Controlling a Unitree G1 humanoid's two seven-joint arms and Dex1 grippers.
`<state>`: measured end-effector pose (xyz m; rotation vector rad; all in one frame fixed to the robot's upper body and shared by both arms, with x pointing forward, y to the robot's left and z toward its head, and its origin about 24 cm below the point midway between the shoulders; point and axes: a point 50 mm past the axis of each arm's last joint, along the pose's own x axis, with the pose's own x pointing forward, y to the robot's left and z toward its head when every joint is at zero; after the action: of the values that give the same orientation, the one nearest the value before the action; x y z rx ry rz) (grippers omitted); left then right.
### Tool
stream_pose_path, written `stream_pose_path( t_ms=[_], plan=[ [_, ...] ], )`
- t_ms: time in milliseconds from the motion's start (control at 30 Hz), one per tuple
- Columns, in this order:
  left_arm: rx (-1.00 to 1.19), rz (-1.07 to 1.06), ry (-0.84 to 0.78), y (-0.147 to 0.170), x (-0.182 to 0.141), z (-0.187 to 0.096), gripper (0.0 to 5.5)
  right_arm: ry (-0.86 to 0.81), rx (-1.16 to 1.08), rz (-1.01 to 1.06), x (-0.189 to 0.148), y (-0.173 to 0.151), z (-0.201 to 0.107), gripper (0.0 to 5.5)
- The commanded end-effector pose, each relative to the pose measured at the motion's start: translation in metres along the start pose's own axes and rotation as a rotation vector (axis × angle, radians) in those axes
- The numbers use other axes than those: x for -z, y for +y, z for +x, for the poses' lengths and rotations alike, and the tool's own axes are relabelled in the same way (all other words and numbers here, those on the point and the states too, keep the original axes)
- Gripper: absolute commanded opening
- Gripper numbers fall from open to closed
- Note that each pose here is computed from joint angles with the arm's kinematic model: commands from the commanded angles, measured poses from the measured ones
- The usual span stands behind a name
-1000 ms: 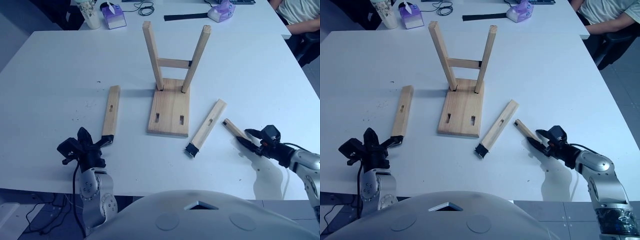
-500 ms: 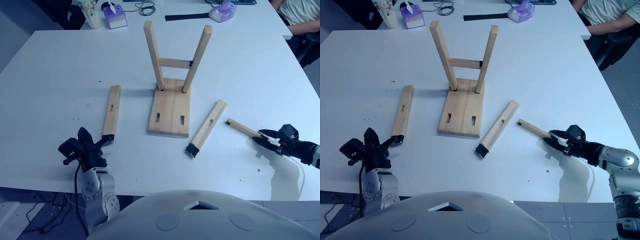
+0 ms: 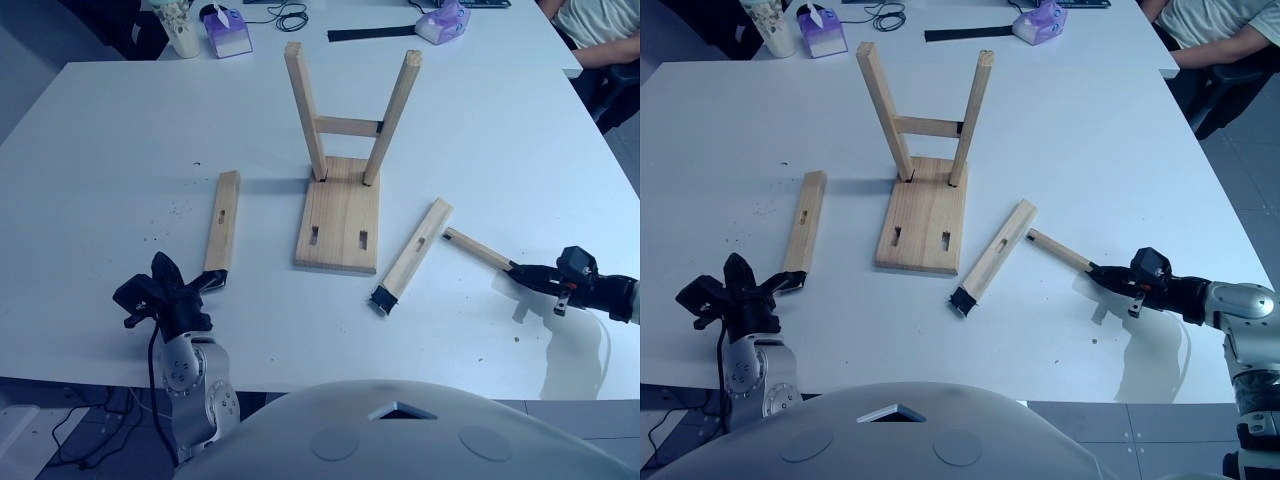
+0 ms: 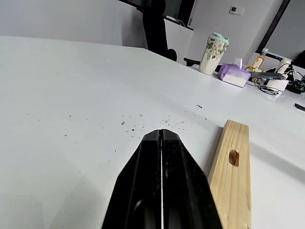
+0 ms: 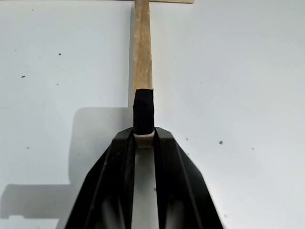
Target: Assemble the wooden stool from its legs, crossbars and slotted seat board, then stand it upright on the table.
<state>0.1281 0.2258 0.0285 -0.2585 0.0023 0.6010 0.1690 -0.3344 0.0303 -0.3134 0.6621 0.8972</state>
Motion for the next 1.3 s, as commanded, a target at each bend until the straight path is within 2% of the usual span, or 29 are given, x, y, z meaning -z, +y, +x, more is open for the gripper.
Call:
stream_pose_path(
  t_ms=[33,67,167,300,400,467,600,633,733,933,1100,1300],
  plan=[
    [0.021,0.01,0.001,-0.004,-0.001,0.008,0.0,-0.013,0.033,0.171,0.001,-0.003,0.017,0.42],
    [0.035,0.012,-0.004,-0.006,-0.002,0.011,0.0,-0.07,0.077,0.245,-0.006,-0.011,0.019,0.42],
    [0.066,-0.068,-0.035,-0.01,-0.014,0.027,0.0,-0.415,0.281,0.456,-0.068,-0.062,0.022,0.42],
    [0.169,-0.124,-0.082,-0.023,-0.039,0.059,0.0,-0.717,0.263,0.461,-0.138,-0.08,0.028,0.42],
    [0.289,-0.181,-0.102,-0.048,-0.065,0.081,0.0,-0.835,0.266,0.328,-0.183,-0.08,0.033,0.42],
    [0.424,-0.272,-0.111,-0.077,-0.086,0.089,0.0,-0.943,0.251,0.2,-0.218,-0.071,0.032,0.42],
    [0.823,-0.591,-0.188,-0.147,-0.155,0.083,0.0,-1.223,0.148,0.007,-0.283,-0.043,0.018,0.42],
    [0.913,-0.628,-0.207,-0.16,-0.172,0.08,0.2,-1.27,0.131,-0.024,-0.293,-0.039,0.012,0.42],
    [1.085,-0.657,-0.27,-0.175,-0.205,0.067,0.56,-1.388,0.089,-0.082,-0.316,-0.03,-0.009,0.42],
    [1.176,-0.85,-0.211,-0.172,-0.218,0.052,1.46,-1.54,-0.008,0.029,-0.324,-0.02,-0.029,0.42],
    [1.26,-1.17,-0.02,-0.186,-0.224,0.04,2.25,-1.55,-0.137,0.023,-0.316,-0.009,-0.024,0.42],
    [1.287,-1.515,0.223,-0.201,-0.228,0.034,3.27,-1.687,-0.347,-0.021,-0.356,-0.004,-0.033,0.42]
  ],
)
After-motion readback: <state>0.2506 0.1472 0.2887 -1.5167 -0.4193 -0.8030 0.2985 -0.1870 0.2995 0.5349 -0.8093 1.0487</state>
